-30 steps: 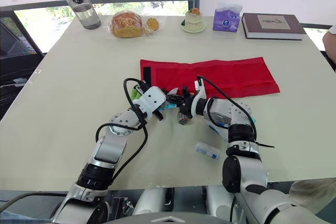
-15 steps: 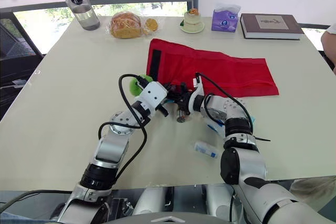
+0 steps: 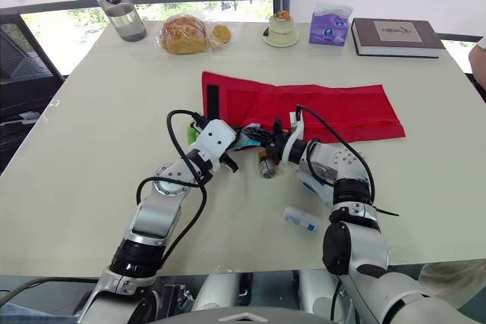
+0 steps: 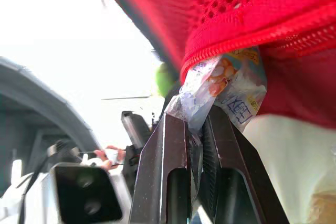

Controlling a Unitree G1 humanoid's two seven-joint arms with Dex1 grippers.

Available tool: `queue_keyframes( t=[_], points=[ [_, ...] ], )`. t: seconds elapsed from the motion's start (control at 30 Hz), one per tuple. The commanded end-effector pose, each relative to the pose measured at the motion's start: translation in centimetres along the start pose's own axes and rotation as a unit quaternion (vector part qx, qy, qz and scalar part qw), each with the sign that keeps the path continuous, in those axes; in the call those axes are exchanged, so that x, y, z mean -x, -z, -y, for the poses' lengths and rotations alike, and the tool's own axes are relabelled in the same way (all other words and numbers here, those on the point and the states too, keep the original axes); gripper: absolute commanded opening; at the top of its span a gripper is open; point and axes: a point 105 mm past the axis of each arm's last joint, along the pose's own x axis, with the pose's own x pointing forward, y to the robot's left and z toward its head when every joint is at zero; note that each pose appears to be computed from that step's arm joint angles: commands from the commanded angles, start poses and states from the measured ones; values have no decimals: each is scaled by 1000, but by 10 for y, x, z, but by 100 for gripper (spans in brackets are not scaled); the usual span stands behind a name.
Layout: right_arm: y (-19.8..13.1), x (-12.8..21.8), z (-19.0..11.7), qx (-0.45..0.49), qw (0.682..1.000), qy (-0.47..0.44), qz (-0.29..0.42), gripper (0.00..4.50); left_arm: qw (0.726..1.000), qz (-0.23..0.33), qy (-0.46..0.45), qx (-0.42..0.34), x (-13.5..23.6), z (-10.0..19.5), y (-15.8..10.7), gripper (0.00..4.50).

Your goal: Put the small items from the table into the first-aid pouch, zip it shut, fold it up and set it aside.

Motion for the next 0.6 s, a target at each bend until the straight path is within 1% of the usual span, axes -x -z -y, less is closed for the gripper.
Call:
queue_keyframes(
  t=[0.03, 0.1, 0.17, 0.37, 0.6],
  points=[
    [-9, -3, -18, 18, 999, -33, 24, 0, 999, 29, 41, 20, 1, 15, -12, 4],
    [-9, -5, -17, 26, 999, -28, 31, 0, 996, 46, 68, 43, 1, 27, -20, 4],
    [-12, -5, -16, 30, 998, -25, 43, 0, 993, 53, 80, 70, 2, 32, -23, 4],
    [-16, -4, -7, 50, 997, 4, 60, 0, 986, 67, 82, 126, 1, 31, -31, 4],
    [-20, -5, 6, 110, 989, 54, 83, 0, 982, 77, 92, 146, 1, 33, -38, 4]
  ],
)
